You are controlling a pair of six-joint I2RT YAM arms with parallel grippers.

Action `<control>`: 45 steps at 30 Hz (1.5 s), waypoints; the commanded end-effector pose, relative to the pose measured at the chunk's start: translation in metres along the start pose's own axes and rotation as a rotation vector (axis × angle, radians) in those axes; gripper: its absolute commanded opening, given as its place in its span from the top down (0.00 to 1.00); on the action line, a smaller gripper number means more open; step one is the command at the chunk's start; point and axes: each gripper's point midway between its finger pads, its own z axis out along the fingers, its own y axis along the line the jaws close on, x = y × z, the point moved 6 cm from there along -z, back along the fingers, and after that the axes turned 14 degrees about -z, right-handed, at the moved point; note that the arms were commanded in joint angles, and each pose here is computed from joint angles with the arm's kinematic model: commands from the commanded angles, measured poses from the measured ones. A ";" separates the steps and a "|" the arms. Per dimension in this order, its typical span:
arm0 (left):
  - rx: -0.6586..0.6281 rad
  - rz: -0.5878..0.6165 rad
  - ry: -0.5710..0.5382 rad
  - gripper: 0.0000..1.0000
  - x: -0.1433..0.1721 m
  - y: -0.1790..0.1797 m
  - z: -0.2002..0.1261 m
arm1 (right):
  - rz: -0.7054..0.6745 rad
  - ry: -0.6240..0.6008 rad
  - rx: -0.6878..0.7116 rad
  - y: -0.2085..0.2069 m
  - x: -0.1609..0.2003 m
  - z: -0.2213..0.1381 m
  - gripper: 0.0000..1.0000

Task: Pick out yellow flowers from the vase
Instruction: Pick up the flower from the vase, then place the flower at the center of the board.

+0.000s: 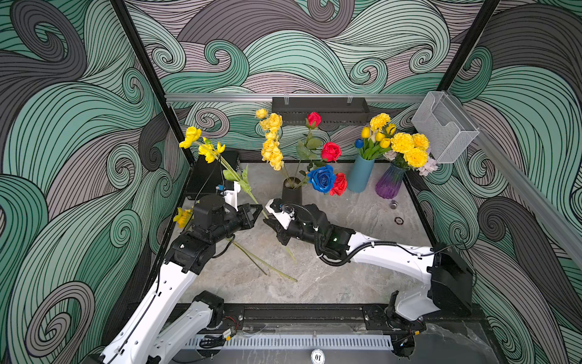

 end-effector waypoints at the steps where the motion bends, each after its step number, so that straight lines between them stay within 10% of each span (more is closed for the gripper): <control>1: 0.035 0.020 -0.022 0.94 -0.003 -0.008 -0.004 | -0.011 -0.006 -0.018 0.002 -0.008 0.001 0.94; 10: -0.075 0.116 -0.169 0.67 -0.015 -0.003 -0.033 | -0.004 0.064 -0.020 0.002 0.001 0.005 0.96; 13: -0.175 0.185 -0.319 0.45 -0.025 -0.003 -0.073 | -0.003 0.134 -0.026 0.004 0.014 0.010 0.96; 22: -0.195 0.303 -0.769 0.27 -0.035 -0.008 -0.175 | -0.002 0.283 -0.176 0.032 0.044 0.031 0.96; 45: -0.354 0.388 -0.765 0.22 -0.029 0.020 -0.165 | 0.144 0.572 -0.344 0.058 0.092 0.114 0.96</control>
